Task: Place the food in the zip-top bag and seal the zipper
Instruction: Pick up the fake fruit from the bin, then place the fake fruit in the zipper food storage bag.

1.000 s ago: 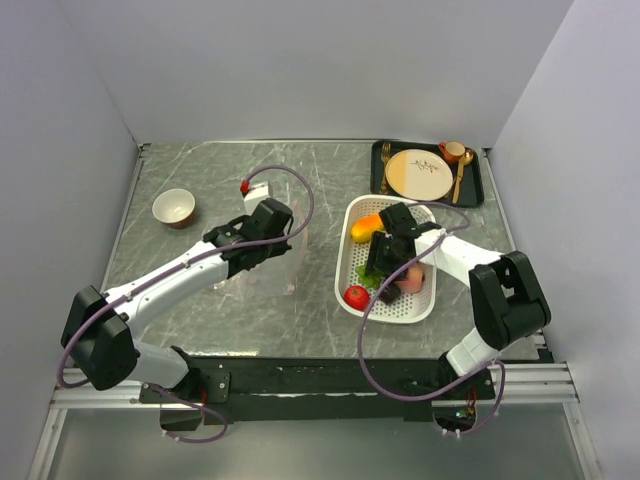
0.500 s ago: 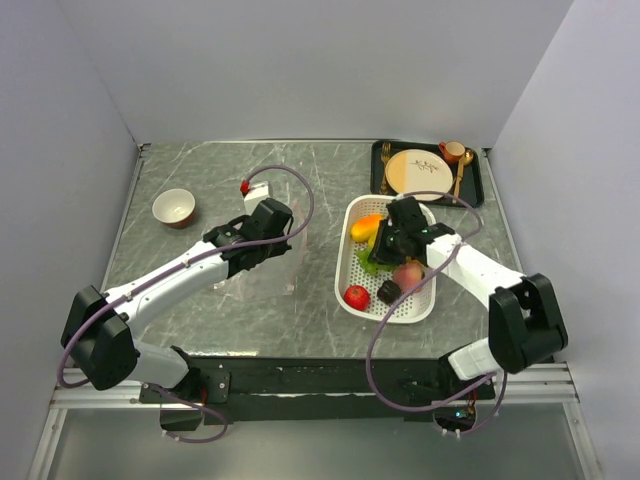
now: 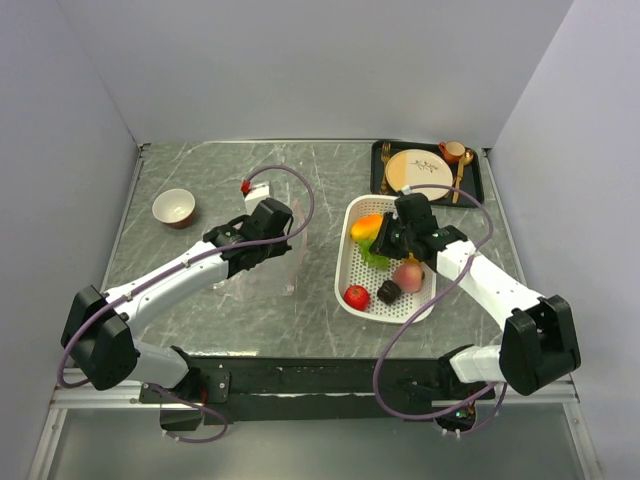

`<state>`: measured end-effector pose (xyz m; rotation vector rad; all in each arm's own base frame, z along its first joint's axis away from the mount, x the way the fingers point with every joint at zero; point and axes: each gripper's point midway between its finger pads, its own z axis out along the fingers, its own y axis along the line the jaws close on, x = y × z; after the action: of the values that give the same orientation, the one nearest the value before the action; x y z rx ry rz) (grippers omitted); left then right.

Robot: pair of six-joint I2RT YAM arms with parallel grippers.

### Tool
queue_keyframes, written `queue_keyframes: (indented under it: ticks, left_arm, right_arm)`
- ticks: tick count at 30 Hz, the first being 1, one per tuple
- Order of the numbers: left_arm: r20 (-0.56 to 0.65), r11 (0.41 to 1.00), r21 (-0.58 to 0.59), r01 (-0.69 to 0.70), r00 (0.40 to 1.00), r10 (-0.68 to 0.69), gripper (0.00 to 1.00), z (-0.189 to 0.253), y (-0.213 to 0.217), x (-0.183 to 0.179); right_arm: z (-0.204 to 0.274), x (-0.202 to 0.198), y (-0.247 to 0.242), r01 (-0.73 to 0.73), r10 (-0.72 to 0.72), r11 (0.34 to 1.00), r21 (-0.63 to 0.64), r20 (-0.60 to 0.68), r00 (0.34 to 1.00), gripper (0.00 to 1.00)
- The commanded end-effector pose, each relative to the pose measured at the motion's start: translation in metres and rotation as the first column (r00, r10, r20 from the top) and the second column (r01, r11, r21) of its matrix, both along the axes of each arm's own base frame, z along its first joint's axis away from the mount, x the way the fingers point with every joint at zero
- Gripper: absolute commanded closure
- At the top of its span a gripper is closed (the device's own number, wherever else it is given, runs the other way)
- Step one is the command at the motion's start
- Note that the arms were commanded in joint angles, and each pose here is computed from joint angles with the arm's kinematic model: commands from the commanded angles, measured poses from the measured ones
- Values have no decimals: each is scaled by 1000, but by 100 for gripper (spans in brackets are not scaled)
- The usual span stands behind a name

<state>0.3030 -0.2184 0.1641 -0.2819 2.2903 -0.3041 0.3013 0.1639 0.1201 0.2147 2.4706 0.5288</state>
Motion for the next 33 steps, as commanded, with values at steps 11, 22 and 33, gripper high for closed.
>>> queue_keyframes:
  ticks: [11, 22, 33]
  left_arm:
    - [18, 1000, -22, 13, 1000, -13, 96, 6, -4, 3]
    - [44, 999, -41, -8, 999, 10, 98, 11, -1, 4]
    - [65, 995, -104, 1, 998, 6, 99, 17, -5, 1]
  right_arm:
    - [52, 2, 27, -100, 79, 983, 153, 142, 987, 91]
    - [135, -9, 73, -333, 186, 848, 412, 357, 915, 91]
    - [178, -12, 121, -481, 227, 673, 562, 462, 857, 92]
